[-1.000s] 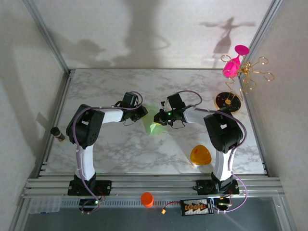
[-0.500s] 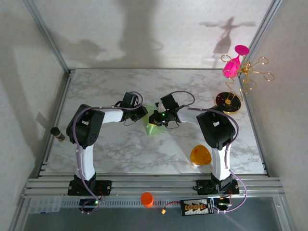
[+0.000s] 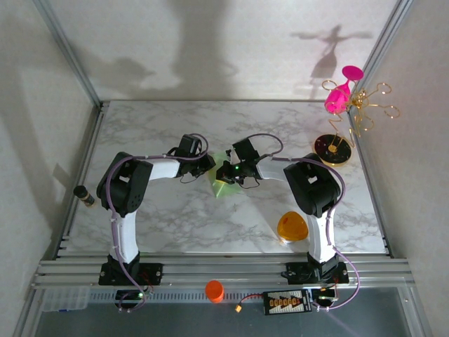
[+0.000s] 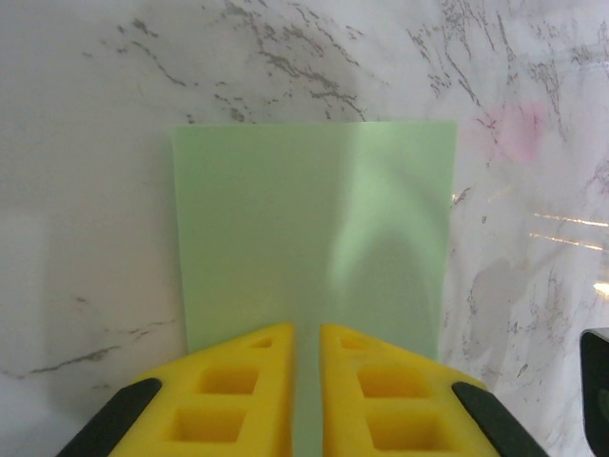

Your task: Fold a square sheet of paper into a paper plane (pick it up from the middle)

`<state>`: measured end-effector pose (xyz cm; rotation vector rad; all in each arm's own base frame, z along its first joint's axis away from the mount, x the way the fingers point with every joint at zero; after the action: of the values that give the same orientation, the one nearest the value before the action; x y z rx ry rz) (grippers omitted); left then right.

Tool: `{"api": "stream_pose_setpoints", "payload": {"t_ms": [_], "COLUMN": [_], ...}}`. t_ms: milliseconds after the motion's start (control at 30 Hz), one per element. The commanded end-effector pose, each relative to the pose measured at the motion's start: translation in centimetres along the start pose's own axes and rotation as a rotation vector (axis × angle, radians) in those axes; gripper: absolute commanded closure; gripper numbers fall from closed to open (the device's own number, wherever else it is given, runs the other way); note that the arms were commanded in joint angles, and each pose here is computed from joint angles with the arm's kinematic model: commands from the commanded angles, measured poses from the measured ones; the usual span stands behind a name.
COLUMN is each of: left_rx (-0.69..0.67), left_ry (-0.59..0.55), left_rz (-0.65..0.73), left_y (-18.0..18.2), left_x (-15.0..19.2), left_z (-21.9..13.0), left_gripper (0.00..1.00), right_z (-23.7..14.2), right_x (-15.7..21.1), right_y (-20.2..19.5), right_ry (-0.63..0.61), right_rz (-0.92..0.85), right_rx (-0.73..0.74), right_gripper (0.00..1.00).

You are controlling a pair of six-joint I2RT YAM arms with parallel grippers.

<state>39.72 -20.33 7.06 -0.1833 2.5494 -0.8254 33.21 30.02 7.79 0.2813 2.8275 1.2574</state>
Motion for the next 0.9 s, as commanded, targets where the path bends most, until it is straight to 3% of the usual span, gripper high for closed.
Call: {"api": "stream_pose_setpoints", "payload": {"t_ms": [0, 867], "left_rx": [-0.048, -0.047], "left_ry": [0.078, 0.088], "left_rz": [-0.023, -0.027], "left_y": [1.44, 1.47], "left_x": [2.04, 2.32], "left_z": [1.18, 1.32], "left_gripper": [0.84, 0.84], "right_z": [0.75, 1.17], "right_x": [-0.13, -0.36], "right_y": [0.10, -0.38], "right_ry": [-0.009, -0.023], "right_rz": [-0.004, 0.020], "right_rx": [0.011, 0.017], "right_gripper": [1.00, 1.00]}}
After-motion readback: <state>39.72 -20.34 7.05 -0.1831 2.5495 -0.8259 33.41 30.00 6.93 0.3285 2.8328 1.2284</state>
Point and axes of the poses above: each hand's point on the last joint's axis, 136 mm out from that joint toward the fingers, its own z axis out along the fingers, its own y axis along the line the jaws close on, x = y × z, the point moved 7 cm from there along -z, back along the fingers, and after that the axes turned 15 degrees about z, right-handed, at the moved point
